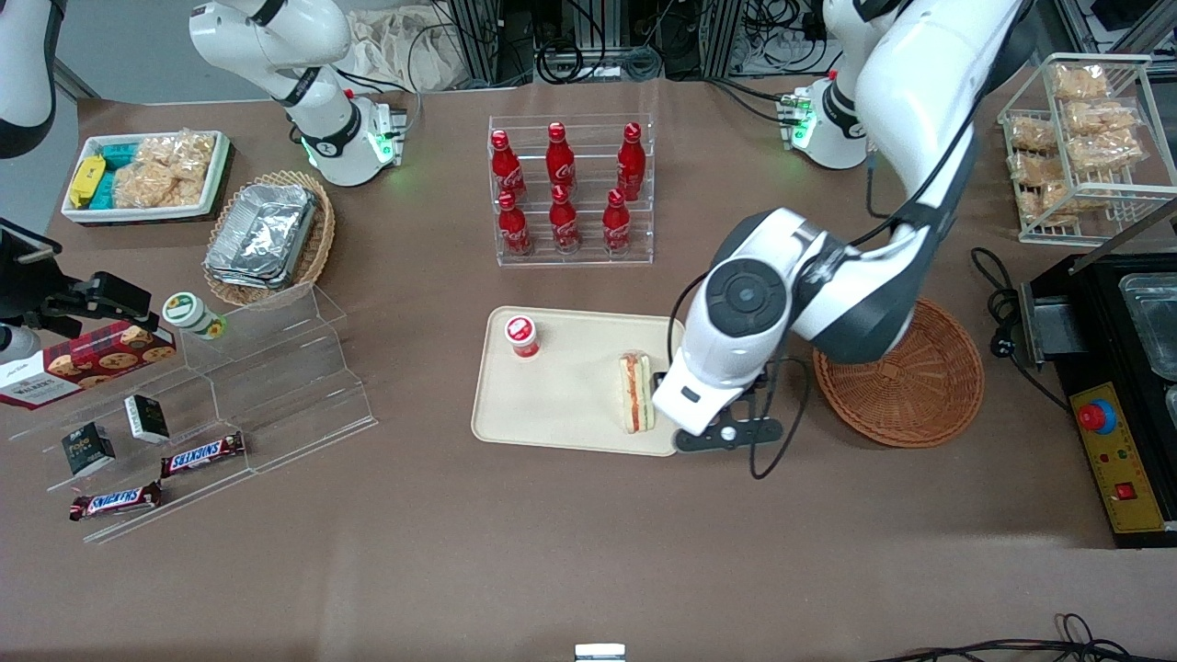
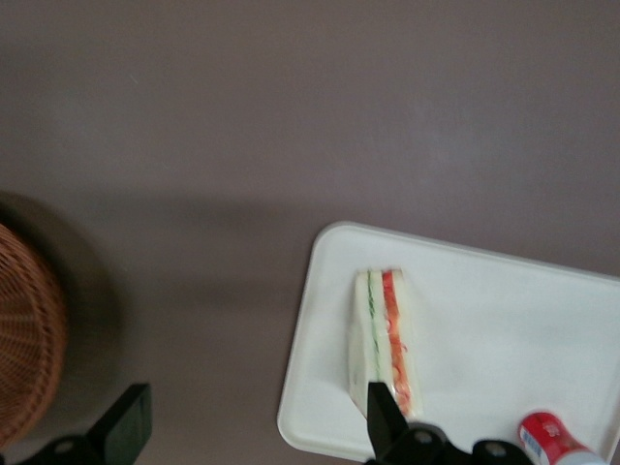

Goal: Place sandwich from basket to tray

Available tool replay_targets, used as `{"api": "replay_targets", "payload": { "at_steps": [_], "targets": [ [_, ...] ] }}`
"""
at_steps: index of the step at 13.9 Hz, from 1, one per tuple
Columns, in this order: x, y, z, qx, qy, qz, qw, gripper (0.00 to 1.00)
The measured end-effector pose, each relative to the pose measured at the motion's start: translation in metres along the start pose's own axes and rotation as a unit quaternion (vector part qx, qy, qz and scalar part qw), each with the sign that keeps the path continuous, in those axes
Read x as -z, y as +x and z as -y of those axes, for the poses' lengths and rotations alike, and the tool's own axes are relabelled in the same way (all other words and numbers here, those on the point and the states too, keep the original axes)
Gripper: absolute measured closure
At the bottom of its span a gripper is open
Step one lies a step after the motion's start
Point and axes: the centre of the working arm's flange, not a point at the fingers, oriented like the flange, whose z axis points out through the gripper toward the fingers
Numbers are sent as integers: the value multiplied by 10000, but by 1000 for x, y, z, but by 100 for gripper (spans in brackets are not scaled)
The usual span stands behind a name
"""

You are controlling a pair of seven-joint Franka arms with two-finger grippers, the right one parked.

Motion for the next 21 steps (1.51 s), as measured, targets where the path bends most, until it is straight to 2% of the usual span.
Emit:
{"api": "replay_targets", "payload": {
  "at_steps": [2,5,8,11,17,21],
  "targets": [
    [28,8,27,-12,83,-75,9999,0],
    [59,18,74,-81,288,-6,9996,0],
    [87,25,114,-120,265,67,9996,0],
    [94,33,154,-98,327,168,9993,0],
    [106,48,247,-263,33,442,9987,0],
    [120,47,309,-533,175,571,9968,0]
  ]
}}
